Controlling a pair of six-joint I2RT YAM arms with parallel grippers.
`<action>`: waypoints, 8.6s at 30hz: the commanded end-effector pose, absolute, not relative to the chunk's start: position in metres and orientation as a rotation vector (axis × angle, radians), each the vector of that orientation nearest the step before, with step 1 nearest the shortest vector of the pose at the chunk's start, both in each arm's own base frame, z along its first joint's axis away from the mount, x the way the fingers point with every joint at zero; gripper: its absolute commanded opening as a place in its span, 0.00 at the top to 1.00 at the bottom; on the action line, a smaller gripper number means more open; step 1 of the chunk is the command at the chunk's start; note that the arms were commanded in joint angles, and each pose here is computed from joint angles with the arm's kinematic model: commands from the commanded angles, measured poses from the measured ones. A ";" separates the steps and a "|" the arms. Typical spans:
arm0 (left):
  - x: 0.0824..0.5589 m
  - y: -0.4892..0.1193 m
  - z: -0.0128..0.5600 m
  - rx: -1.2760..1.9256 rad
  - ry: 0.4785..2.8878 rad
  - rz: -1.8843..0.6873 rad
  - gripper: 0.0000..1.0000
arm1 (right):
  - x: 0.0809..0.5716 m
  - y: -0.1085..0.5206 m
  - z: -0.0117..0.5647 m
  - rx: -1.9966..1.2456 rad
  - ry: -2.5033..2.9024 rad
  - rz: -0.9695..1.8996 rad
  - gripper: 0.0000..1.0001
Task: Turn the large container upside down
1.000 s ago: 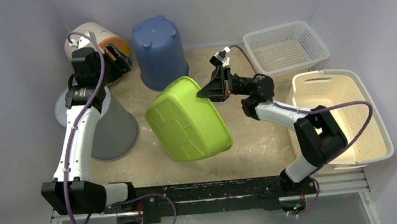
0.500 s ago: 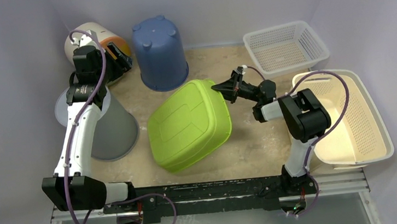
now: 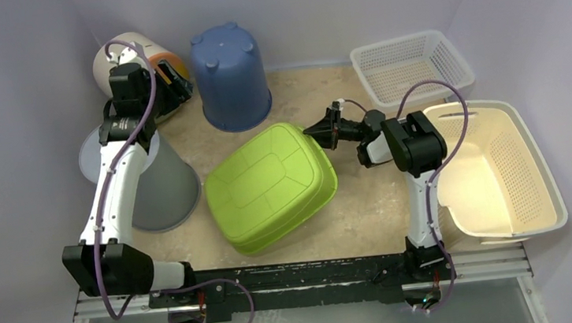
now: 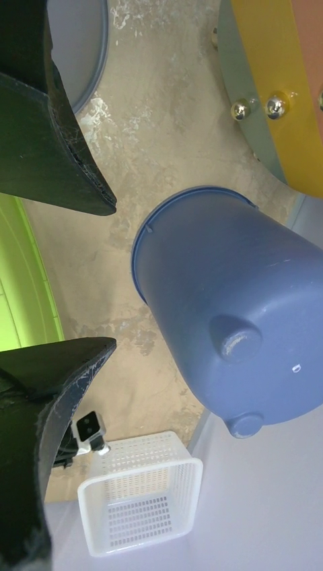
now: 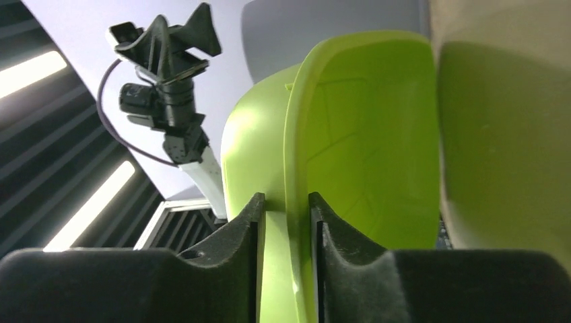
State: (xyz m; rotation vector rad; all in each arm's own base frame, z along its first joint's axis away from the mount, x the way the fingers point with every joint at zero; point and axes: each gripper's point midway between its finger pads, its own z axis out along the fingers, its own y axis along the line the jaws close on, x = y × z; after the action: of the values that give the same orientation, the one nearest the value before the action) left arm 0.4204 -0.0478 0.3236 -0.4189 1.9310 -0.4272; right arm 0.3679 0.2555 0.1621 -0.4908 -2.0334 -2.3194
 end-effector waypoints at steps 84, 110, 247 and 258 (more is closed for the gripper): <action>0.433 -0.036 0.350 -0.354 1.855 -0.385 0.29 | 0.446 0.239 0.183 0.924 -3.794 0.230 0.00; 0.437 -0.041 0.325 -0.346 1.909 -0.416 0.30 | 0.529 0.042 0.124 0.275 -3.696 0.922 0.02; 0.427 -0.032 0.341 -0.373 1.860 -0.404 0.32 | 0.535 -0.025 0.175 -0.441 -3.946 -0.118 0.00; 0.425 -0.031 0.334 -0.385 1.882 -0.391 0.32 | 0.546 -0.019 0.119 -0.323 -3.867 -0.011 0.00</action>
State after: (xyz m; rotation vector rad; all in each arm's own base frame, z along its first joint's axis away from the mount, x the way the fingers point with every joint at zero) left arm 0.4222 -0.0345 0.3160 -0.3985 1.9361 -0.3954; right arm 0.5350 -0.0254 0.0849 -0.4113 -3.7704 -0.0748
